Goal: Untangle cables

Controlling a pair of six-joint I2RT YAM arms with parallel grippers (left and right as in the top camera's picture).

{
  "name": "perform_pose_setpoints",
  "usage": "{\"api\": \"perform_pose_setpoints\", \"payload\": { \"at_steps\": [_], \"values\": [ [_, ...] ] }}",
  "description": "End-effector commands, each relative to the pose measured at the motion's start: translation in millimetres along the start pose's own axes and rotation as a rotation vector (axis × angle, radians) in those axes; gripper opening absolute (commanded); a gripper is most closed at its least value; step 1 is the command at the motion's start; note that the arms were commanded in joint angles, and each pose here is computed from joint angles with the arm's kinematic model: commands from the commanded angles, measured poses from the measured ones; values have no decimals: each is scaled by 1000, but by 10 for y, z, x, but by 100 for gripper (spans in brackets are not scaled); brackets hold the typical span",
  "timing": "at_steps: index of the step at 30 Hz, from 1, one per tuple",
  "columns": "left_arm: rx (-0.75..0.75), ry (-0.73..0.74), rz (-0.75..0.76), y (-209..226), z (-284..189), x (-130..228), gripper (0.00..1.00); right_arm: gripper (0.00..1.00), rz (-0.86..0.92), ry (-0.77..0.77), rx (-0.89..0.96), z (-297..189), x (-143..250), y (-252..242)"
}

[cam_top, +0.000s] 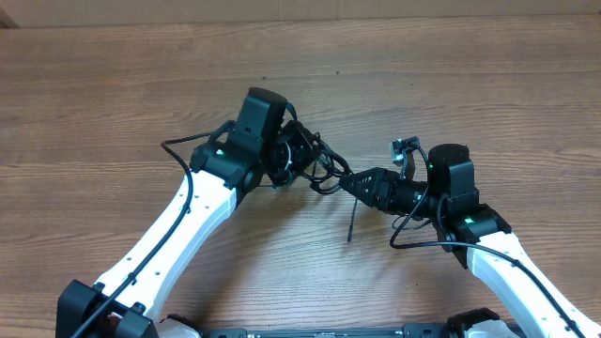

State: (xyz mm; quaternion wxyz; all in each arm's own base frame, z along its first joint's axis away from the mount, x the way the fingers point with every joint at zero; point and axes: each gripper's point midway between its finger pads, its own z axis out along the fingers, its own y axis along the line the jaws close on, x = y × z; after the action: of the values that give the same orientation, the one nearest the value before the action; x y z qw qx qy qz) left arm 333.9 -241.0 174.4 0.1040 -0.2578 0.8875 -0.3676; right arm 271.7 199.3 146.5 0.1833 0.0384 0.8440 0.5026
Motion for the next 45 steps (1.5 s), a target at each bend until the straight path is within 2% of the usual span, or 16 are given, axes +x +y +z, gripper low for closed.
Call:
{"api": "perform_pose_setpoints", "payload": {
  "at_steps": [1, 6, 9, 12, 15, 19, 24, 35, 45],
  "values": [
    [87, 12, 38, -305, -113, 115, 4, 56, -27, -8, -8, 18, -39, 76],
    [112, 22, 50, -391, -95, 192, 4, 54, -44, -27, 38, 81, -26, 45],
    [116, 35, 52, -399, -95, 220, 4, 48, -44, -41, 61, 89, -41, 11],
    [127, 57, 51, -419, -99, 257, 4, 33, -32, -59, 98, 81, -63, -63],
    [128, 57, 51, -419, -99, 257, 4, 12, -11, -74, 154, 66, -69, -177],
    [127, 57, 52, -418, -99, 256, 4, 4, 12, -82, 209, 46, -56, -291],
    [119, 36, 55, -401, -100, 210, 4, 4, 51, -103, 314, -9, -41, -502],
    [85, 25, 24, -279, -127, 104, 4, 4, 266, -214, 615, -295, 21, -1066],
    [48, 44, -35, -47, -240, -104, 4, 4, 344, -240, 714, -439, 90, -1245]
  ]
}}
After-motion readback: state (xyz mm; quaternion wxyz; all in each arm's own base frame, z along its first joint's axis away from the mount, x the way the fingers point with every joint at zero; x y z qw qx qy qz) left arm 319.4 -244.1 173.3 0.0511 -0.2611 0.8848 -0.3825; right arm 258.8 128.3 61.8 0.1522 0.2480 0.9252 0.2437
